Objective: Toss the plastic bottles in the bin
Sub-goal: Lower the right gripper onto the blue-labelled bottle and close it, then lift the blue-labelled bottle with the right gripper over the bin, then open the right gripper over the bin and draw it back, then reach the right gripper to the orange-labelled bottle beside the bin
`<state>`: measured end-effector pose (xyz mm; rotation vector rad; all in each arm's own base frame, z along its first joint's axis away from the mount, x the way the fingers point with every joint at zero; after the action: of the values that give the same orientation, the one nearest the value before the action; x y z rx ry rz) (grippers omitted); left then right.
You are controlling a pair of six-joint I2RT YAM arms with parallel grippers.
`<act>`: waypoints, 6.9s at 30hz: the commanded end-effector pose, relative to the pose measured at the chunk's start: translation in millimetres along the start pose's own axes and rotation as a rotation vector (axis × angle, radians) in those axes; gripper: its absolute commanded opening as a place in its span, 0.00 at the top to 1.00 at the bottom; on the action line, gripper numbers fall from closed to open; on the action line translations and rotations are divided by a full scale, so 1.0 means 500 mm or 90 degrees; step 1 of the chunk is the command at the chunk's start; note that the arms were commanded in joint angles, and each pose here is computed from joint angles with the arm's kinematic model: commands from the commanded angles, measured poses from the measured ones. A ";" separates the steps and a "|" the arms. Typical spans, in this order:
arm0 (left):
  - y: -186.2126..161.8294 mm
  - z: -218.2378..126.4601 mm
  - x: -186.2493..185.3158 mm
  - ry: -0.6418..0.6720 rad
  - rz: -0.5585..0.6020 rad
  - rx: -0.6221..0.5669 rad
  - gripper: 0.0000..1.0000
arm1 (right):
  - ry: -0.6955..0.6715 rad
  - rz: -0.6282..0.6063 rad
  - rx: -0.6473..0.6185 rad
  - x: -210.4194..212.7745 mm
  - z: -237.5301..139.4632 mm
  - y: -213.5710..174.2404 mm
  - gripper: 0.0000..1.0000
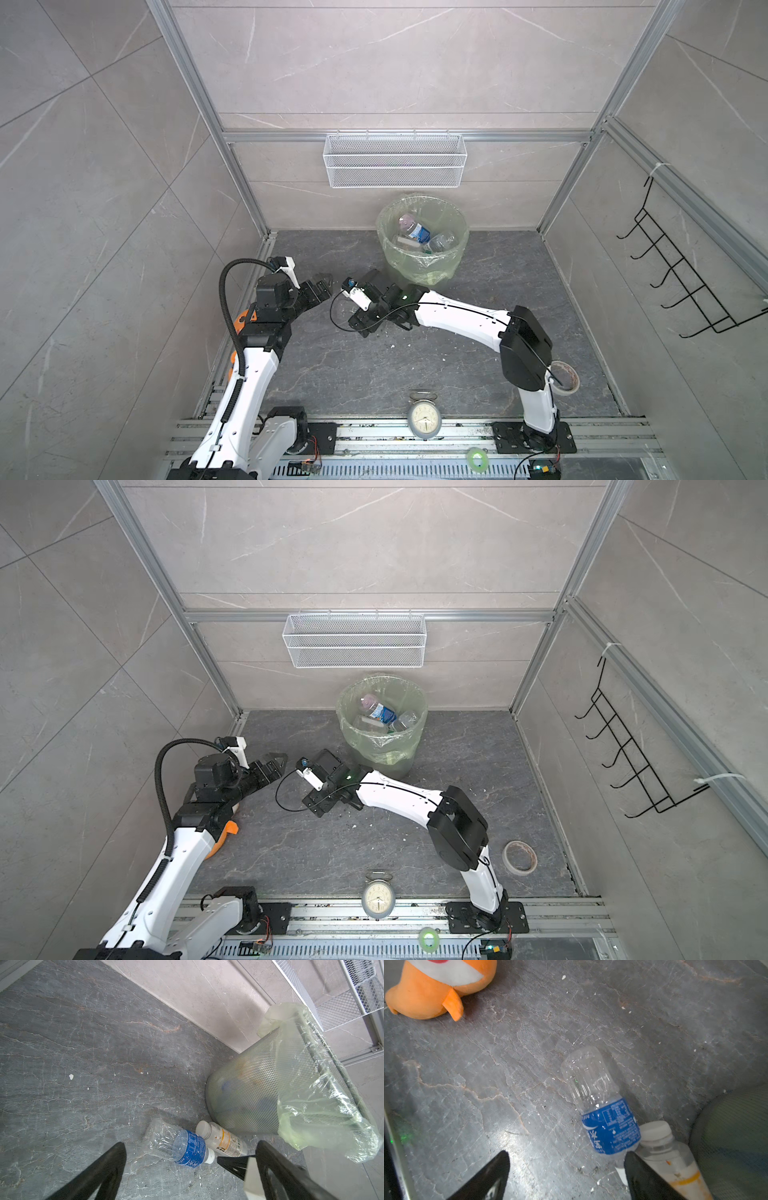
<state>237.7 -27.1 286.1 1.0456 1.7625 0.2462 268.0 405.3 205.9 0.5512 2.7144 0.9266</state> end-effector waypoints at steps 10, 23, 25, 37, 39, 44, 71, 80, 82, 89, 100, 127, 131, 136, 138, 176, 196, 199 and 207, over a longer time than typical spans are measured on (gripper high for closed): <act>-0.015 -0.044 0.037 0.026 -0.034 -0.017 0.02 | 0.000 0.011 0.064 -0.024 0.110 0.006 0.14; -0.011 -0.039 0.039 0.009 -0.047 -0.012 0.02 | 0.007 0.019 0.118 -0.045 0.176 -0.024 0.17; -0.012 -0.037 0.040 0.005 -0.049 -0.009 0.02 | 0.005 0.020 0.124 -0.047 0.182 -0.029 0.17; -0.022 -0.031 0.046 -0.004 -0.051 0.005 0.02 | 0.012 0.023 0.141 -0.038 0.180 -0.053 0.18; -0.024 -0.027 0.048 -0.009 -0.053 0.009 0.02 | 0.013 0.024 0.142 -0.036 0.178 -0.059 0.23; -0.028 -0.015 0.049 -0.028 -0.055 0.028 0.02 | 0.011 0.031 0.135 -0.033 0.165 -0.071 0.32; -0.093 0.015 -0.035 -0.044 0.111 0.080 0.03 | -0.111 0.109 -0.103 0.017 -0.201 -0.221 0.38; -0.145 0.058 -0.088 -0.068 0.195 0.113 0.03 | -0.172 0.165 -0.149 0.021 -0.269 -0.306 0.39; -0.153 0.065 -0.096 -0.070 0.210 0.122 0.03 | -0.177 0.172 -0.156 0.023 -0.279 -0.320 0.39; -0.172 0.085 -0.113 -0.079 0.238 0.144 0.03 | -0.215 0.192 -0.188 0.022 -0.326 -0.352 0.39; -0.187 0.106 -0.122 -0.083 0.252 0.162 0.03 | -0.275 0.226 -0.257 0.011 -0.417 -0.341 0.41; -0.222 0.102 -0.091 -0.067 0.208 0.203 0.03 | -0.494 0.288 -0.372 -0.357 -0.575 0.113 0.01; -0.222 0.105 -0.092 -0.064 0.209 0.205 0.03 | -0.471 0.288 -0.377 -0.331 -0.597 0.085 0.01; -0.223 0.118 -0.099 -0.063 0.210 0.212 0.03 | -0.423 0.274 -0.381 -0.291 -0.611 0.041 0.01; -0.223 0.124 -0.101 -0.061 0.209 0.213 0.03 | -0.396 0.260 -0.373 -0.276 -0.605 0.023 0.01; -0.202 0.146 -0.129 -0.032 0.242 0.235 0.03 | -0.262 0.179 -0.140 -0.052 -0.313 -0.243 0.01; -0.148 0.097 -0.058 -0.047 0.113 0.211 0.03 | -0.284 0.131 -0.035 -0.084 -0.124 -0.215 0.01; -0.148 0.088 -0.050 -0.042 0.112 0.202 0.03 | -0.306 0.108 -0.014 -0.094 -0.100 -0.208 0.01; -0.150 0.073 -0.039 -0.026 0.122 0.193 0.03 | -0.299 0.066 0.035 -0.106 -0.027 -0.191 0.01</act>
<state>234.3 -99.9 232.8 1.4383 1.7135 0.0745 279.6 298.0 163.7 0.8601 2.3039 0.6865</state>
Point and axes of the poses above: each gripper's point midway between its finger pads, its own z axis out along the fingers, its own x axis along the line the jaws close on, y = z × x, the point moved 10 cm from there along -z, back along the fingers, and after that the axes turned 9 degrees about -z, right-handed, at the moved point
